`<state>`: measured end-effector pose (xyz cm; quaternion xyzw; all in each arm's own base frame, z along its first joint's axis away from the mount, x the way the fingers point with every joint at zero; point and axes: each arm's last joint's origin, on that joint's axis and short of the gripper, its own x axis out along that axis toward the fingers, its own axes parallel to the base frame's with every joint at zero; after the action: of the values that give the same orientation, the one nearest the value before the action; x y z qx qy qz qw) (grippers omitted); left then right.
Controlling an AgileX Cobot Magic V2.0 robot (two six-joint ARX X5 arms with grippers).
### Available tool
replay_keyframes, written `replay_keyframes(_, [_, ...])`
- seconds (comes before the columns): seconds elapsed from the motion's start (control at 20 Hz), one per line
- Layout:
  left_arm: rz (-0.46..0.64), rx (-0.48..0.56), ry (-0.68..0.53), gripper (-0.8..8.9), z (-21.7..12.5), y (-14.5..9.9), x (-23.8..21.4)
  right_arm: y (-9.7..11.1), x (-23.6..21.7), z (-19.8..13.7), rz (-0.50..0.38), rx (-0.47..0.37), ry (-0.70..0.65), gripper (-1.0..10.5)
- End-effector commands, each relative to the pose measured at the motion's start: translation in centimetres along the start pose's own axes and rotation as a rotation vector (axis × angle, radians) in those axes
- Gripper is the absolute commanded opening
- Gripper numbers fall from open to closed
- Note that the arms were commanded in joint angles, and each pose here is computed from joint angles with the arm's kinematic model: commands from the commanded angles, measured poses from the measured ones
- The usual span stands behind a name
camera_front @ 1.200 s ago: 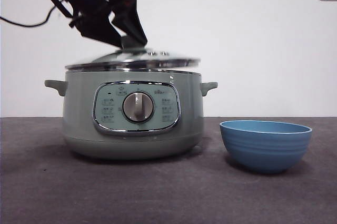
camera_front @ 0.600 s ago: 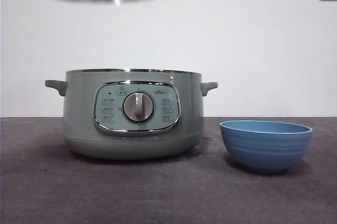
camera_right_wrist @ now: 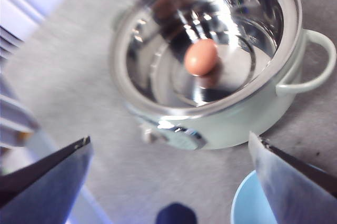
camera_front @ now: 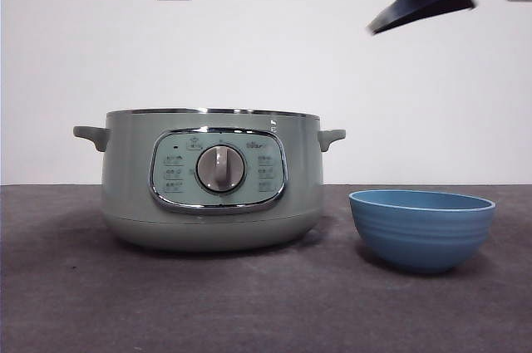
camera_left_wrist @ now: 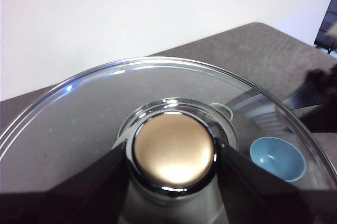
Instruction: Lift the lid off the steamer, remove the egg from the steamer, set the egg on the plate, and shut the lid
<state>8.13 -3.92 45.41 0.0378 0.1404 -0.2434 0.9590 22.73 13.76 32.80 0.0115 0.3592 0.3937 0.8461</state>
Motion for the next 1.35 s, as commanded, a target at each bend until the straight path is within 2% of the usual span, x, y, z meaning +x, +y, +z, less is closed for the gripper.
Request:
replay_keyframes(0.05, [-0.004,-0.008,-0.070,-0.08,0.2,-0.2,-2.1,1.3,2.3,1.3,-0.045,-0.032,0.019,5.0])
replay_keyframes(0.15, [0.011,-0.009,-0.054,-0.08,-0.2,-0.2,-2.8,2.2,4.5,2.5,-0.053,-0.054,0.044,5.0])
replay_keyframes(0.35, [0.005,-0.009,-0.042,-0.08,-0.5,-0.2,-3.1,3.1,9.8,4.6,-0.128,-0.088,0.104,5.0])
replay_keyframes(0.65, [0.004,-0.009,-0.042,-0.08,-0.5,-0.2,-3.1,2.2,16.6,5.9,-0.184,-0.086,0.156,5.0])
replay_keyframes(1.0, [0.003,0.003,-0.042,-0.08,-0.5,-0.2,-3.1,1.1,20.1,5.1,-0.234,-0.094,0.159,5.0])
replay_keyframes(1.35, [0.003,0.010,-0.041,-0.08,-0.5,-0.2,-3.1,0.3,22.4,4.1,-0.242,-0.100,0.172,5.0])
